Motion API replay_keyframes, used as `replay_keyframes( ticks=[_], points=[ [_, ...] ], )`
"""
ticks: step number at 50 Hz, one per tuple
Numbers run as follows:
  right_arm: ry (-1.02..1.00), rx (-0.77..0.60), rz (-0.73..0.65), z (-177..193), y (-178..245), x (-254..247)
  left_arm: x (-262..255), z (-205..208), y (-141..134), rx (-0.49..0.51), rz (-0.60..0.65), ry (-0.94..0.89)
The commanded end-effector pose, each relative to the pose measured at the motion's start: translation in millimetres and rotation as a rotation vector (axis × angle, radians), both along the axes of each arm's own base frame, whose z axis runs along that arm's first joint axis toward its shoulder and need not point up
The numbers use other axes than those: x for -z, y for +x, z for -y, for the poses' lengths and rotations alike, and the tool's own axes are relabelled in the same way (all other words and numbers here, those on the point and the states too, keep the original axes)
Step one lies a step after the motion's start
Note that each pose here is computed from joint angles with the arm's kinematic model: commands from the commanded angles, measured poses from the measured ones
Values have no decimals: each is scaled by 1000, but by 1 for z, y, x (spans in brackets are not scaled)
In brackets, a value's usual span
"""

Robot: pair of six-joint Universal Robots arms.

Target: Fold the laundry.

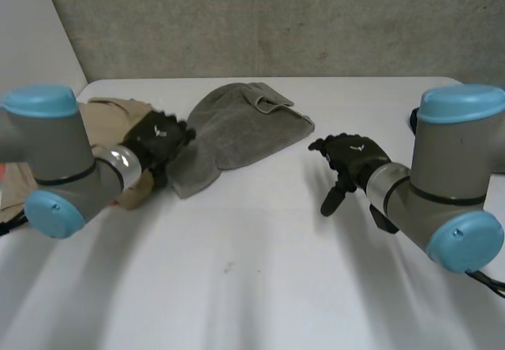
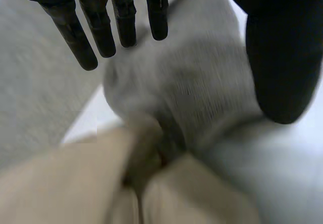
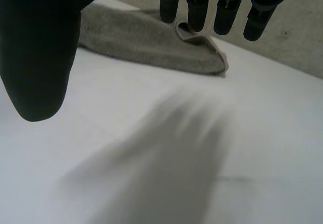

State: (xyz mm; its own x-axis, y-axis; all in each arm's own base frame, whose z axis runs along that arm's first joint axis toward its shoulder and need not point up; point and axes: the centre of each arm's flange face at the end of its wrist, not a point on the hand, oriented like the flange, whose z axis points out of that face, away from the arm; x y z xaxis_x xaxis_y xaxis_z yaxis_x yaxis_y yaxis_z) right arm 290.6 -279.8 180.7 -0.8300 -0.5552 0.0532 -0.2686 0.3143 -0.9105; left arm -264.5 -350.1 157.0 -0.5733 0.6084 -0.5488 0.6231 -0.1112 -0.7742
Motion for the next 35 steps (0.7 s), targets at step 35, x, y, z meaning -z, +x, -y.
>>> replay_keyframes(
  ticks=[35],
  points=[
    [3, 90, 52, -8, -9, 11, -88, -35, -52, 136, -382, -143]
  ],
)
